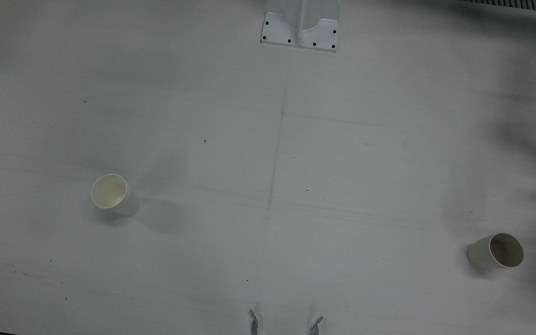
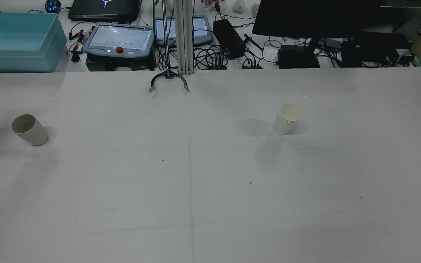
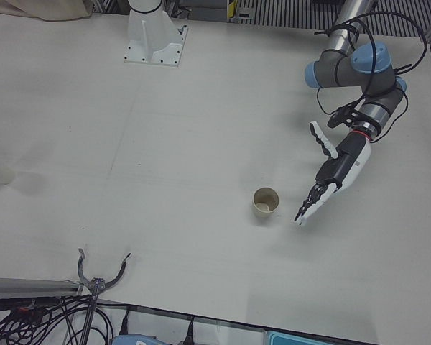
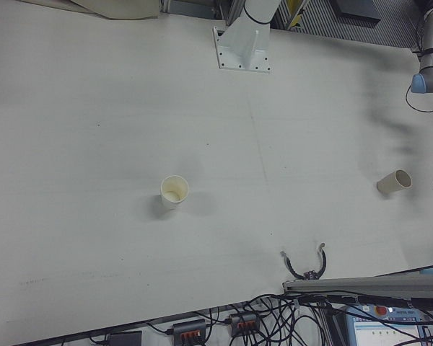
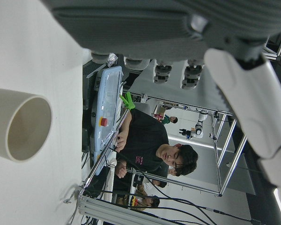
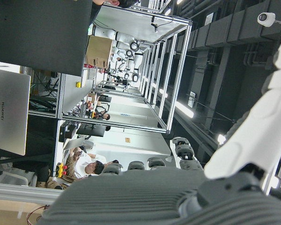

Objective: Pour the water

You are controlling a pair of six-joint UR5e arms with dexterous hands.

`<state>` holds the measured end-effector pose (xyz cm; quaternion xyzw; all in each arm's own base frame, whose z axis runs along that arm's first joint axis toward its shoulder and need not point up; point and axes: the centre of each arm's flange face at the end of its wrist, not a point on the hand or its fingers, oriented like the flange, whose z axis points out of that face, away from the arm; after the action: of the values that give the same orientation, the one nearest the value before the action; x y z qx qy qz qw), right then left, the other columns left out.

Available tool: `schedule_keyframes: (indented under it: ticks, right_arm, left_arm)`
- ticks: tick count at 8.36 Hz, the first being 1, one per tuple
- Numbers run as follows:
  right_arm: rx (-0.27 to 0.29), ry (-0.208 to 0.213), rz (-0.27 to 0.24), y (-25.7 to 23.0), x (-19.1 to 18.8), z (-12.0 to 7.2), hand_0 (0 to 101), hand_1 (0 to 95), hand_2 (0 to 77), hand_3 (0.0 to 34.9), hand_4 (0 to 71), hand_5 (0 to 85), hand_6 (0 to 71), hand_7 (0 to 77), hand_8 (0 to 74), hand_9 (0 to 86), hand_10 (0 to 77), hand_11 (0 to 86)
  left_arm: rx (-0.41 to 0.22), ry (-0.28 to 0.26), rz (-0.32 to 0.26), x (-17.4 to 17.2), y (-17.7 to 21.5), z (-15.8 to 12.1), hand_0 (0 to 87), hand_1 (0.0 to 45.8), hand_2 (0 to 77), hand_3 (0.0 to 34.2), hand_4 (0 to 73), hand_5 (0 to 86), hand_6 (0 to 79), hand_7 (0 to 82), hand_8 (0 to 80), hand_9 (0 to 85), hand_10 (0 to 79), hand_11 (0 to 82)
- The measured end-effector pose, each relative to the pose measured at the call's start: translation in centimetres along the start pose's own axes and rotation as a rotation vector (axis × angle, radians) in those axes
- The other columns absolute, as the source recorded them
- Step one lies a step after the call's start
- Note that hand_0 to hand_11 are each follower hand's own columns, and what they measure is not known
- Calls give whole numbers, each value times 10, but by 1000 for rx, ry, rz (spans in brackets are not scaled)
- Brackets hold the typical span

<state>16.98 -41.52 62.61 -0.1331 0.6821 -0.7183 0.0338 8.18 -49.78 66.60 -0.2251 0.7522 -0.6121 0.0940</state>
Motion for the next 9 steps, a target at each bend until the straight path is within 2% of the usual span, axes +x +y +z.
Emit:
schedule_keyframes:
  ticks: [1, 2, 3, 4, 5, 6, 7, 8, 9]
  right_arm:
    - [1, 1, 0, 0, 0, 0, 323, 76, 131, 0, 5, 5, 0, 11, 0, 5, 0, 5]
    - [-1, 1, 1, 1, 0, 0, 370, 82, 142, 0, 33, 5, 22, 11, 0, 5, 0, 5]
    - [-5, 1, 3, 2, 0, 0, 370, 82, 142, 0, 44, 5, 33, 5, 0, 5, 0, 5]
    - [-10, 2, 5, 3, 1, 1, 372, 82, 153, 0, 33, 11, 33, 44, 27, 5, 5, 11]
    - [-24, 2, 9, 4, 1, 3, 372, 82, 153, 0, 54, 22, 33, 38, 5, 16, 11, 11]
    - [-38, 1, 12, 4, 2, 4, 372, 82, 153, 0, 54, 22, 33, 38, 5, 16, 11, 11]
    - [-45, 2, 14, 2, 3, 6, 372, 82, 153, 0, 54, 22, 33, 27, 16, 16, 0, 11]
    - [-47, 3, 13, 0, 3, 7, 372, 82, 153, 0, 44, 16, 33, 27, 11, 16, 0, 11]
    - [-47, 4, 12, -1, 4, 8, 372, 82, 153, 0, 44, 38, 33, 38, 11, 16, 0, 11]
  left_arm:
    - [0, 0, 0, 0, -2, -1, 472, 54, 5, 165, 11, 38, 0, 60, 5, 5, 0, 5]
    - [-2, 0, 2, 1, -4, -1, 433, 27, 11, 62, 71, 76, 38, 104, 22, 5, 16, 33]
    - [-1, 2, 6, 2, -5, -2, 421, 22, 11, 93, 71, 76, 44, 104, 33, 5, 16, 55]
    - [3, 6, 12, 4, -3, -3, 430, 22, 11, 71, 104, 109, 76, 147, 33, 5, 16, 27]
    - [11, 9, 15, 6, 0, -4, 430, 22, 5, 32, 125, 120, 98, 191, 60, 5, 33, 44]
    - [21, 10, 17, 7, 3, -4, 430, 22, 11, 42, 136, 120, 98, 191, 60, 5, 33, 44]
    - [30, 9, 18, 6, 5, -4, 430, 22, 11, 42, 136, 120, 98, 191, 65, 33, 33, 44]
    - [34, 7, 18, 6, 6, -4, 434, 16, 5, 35, 164, 131, 131, 191, 87, 93, 27, 55]
    - [31, 6, 20, 6, 6, -4, 434, 16, 5, 35, 164, 131, 131, 191, 87, 93, 27, 55]
